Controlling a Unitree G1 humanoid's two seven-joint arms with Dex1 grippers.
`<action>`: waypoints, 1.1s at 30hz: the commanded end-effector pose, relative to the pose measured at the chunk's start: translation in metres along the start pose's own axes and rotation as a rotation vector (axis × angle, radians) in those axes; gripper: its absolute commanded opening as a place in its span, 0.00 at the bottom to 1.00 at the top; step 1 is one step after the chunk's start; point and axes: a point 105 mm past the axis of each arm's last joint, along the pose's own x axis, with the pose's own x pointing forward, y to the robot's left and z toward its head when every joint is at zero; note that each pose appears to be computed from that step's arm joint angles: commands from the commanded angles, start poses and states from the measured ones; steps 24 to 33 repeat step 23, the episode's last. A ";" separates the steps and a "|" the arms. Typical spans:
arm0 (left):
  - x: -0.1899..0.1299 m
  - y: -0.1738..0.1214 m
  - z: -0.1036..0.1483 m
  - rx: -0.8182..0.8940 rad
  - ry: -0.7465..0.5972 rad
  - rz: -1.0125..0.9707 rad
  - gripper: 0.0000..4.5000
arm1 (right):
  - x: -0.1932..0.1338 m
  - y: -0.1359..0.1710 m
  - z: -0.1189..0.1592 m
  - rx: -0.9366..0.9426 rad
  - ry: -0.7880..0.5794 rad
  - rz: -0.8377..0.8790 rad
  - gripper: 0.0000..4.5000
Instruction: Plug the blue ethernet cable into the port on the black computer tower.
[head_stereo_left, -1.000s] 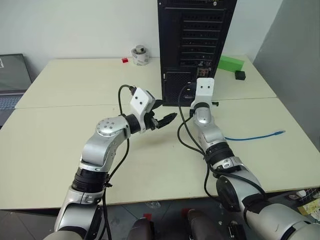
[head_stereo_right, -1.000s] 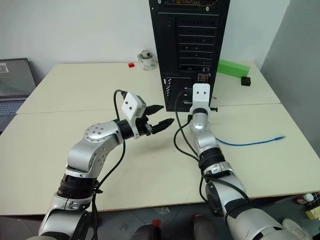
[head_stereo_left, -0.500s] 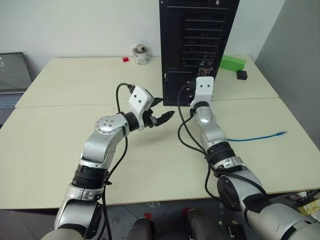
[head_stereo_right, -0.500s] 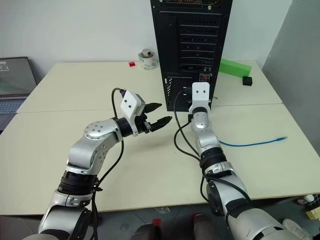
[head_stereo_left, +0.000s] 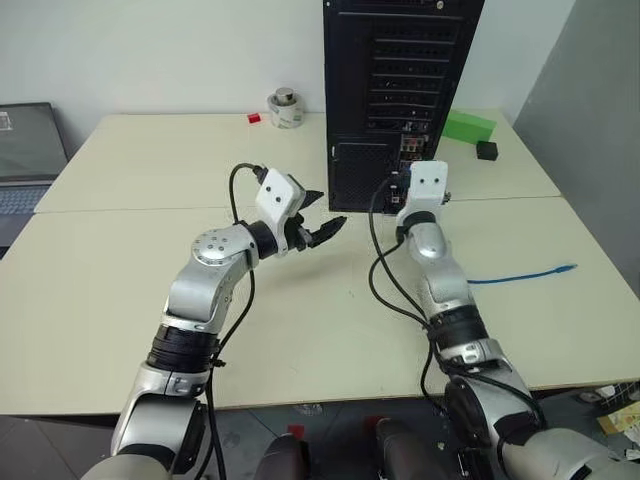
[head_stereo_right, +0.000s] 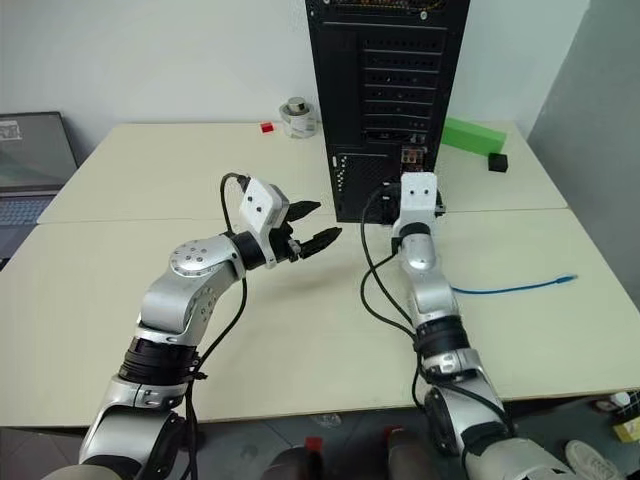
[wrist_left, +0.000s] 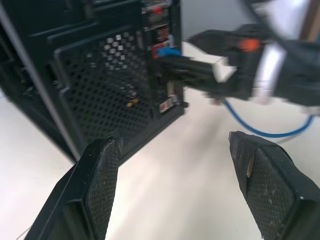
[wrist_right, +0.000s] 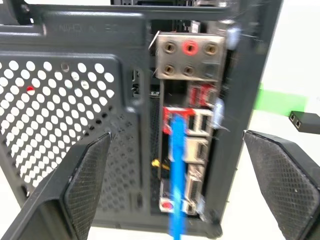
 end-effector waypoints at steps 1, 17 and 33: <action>-0.001 0.019 0.013 0.104 -0.022 0.112 0.80 | -0.022 0.004 0.033 -0.004 -0.089 0.153 0.99; -0.018 0.032 0.009 0.141 0.038 0.070 0.80 | -0.094 -0.068 0.075 -0.088 -0.060 0.513 0.99; -0.020 0.036 0.013 0.128 0.018 0.085 0.80 | -0.096 -0.084 0.073 -0.137 -0.012 0.511 0.99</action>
